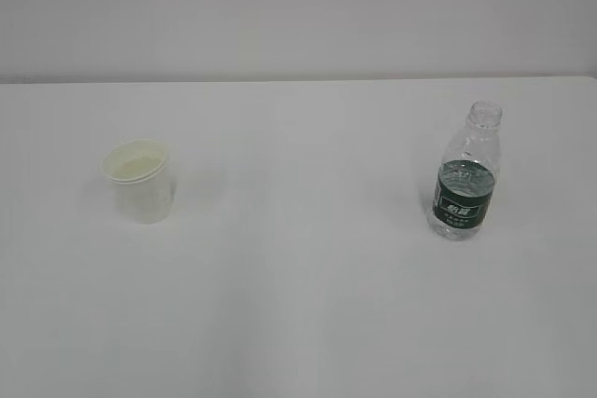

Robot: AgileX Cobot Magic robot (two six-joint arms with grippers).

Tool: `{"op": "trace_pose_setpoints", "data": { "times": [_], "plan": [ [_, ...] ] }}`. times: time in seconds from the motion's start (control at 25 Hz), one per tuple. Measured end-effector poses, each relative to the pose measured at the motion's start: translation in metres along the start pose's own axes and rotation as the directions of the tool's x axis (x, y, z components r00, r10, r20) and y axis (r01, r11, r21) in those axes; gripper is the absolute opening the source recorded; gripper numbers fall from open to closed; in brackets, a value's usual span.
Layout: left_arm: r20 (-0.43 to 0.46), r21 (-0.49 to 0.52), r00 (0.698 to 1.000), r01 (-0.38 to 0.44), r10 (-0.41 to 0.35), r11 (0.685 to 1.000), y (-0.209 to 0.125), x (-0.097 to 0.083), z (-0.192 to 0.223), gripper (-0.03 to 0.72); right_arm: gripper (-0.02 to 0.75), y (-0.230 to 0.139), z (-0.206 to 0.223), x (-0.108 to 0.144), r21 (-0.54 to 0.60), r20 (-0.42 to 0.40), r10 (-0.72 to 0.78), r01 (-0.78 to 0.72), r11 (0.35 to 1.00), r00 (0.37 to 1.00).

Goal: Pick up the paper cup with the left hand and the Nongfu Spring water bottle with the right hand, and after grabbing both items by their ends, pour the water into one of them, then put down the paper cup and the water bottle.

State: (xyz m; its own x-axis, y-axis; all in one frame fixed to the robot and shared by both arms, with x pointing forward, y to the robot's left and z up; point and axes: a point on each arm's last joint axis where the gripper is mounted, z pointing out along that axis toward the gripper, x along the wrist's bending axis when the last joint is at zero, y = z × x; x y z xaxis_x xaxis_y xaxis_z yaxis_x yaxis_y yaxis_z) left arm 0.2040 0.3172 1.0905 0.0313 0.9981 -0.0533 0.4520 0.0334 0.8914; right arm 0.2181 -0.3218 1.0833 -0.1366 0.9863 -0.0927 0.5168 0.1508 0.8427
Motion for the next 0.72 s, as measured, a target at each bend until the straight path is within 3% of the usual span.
{"op": "trace_pose_setpoints", "data": {
  "times": [0.36,0.72],
  "plan": [
    [-0.006,0.058,1.000,-0.004,0.004,0.998,-0.011,0.000,0.011,0.461,0.589,-0.021,0.027,0.009,0.102,-0.041,0.018,-0.014,0.995,0.999],
    [-0.003,0.083,1.000,-0.010,0.011,0.996,-0.020,-0.001,0.030,0.461,0.589,-0.019,0.036,0.012,0.054,-0.056,0.019,-0.016,0.998,0.998]
  ]
}}
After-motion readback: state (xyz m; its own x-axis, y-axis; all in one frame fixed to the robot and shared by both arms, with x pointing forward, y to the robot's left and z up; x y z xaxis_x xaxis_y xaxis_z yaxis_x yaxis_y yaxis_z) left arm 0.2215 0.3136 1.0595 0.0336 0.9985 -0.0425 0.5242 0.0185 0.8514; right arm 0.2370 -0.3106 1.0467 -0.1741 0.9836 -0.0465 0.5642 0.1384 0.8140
